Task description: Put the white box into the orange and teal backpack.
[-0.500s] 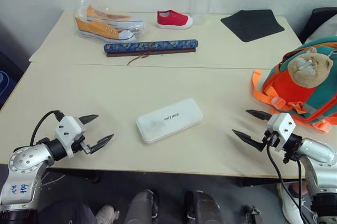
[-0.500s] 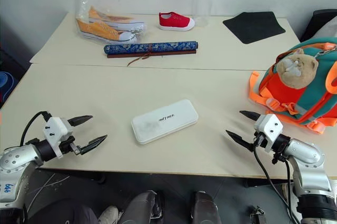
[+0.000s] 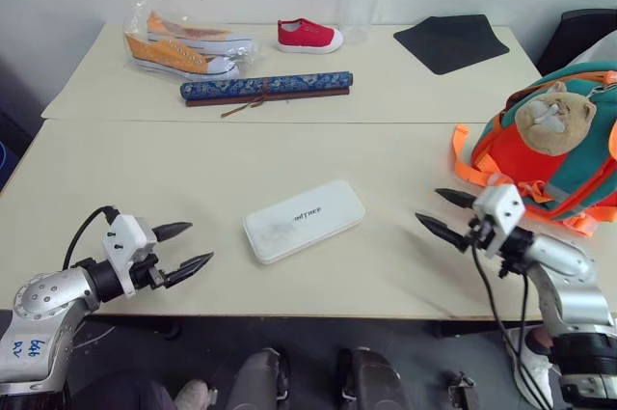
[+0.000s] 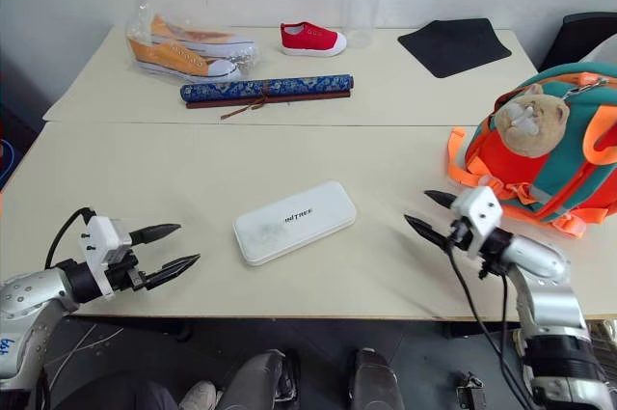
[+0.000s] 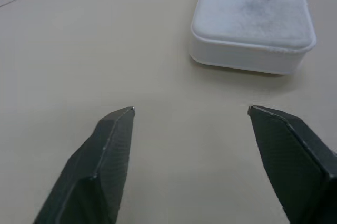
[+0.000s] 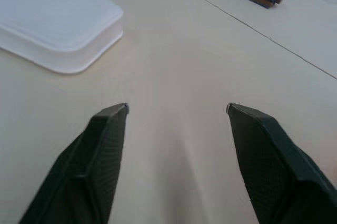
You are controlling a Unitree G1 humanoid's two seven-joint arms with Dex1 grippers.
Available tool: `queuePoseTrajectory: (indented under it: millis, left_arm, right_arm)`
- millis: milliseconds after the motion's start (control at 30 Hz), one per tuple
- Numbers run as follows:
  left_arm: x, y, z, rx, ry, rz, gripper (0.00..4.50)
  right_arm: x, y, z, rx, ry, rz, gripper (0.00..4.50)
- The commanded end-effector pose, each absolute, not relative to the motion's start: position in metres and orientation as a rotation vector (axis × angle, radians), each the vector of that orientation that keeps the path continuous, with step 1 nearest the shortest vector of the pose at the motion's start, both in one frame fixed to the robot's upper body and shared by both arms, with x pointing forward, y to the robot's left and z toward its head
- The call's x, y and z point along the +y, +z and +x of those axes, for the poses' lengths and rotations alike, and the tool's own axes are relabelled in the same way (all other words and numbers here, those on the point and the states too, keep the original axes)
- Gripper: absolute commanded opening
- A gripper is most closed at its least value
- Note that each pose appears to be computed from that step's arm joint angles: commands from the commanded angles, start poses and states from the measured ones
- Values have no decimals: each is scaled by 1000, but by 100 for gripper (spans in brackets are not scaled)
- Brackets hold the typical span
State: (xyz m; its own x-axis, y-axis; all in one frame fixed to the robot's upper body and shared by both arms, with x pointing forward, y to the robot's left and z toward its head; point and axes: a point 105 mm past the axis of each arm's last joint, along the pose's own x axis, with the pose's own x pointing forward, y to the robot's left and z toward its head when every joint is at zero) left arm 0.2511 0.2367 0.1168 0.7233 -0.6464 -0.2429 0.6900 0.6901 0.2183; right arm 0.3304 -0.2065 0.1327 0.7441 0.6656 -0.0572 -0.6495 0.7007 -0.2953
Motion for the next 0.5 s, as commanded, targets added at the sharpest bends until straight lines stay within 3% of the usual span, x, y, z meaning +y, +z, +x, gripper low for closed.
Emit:
queuePoseTrajectory:
  millis: [33,200,267,500]
  left_arm:
    - [220,119,247,110,-700,277,227]
    - [194,111,251,97,-654,233,69]
    - [188,109,256,98,-635,229,9]
    - [179,93,269,186,-564,172,2]
  right_arm:
    - [-193,139,339,-46,728,-290,169]
    - [-165,132,346,-26,751,-319,0]
    - [-157,131,348,-28,749,-317,0]
    - [-130,120,356,-12,794,-299,0]
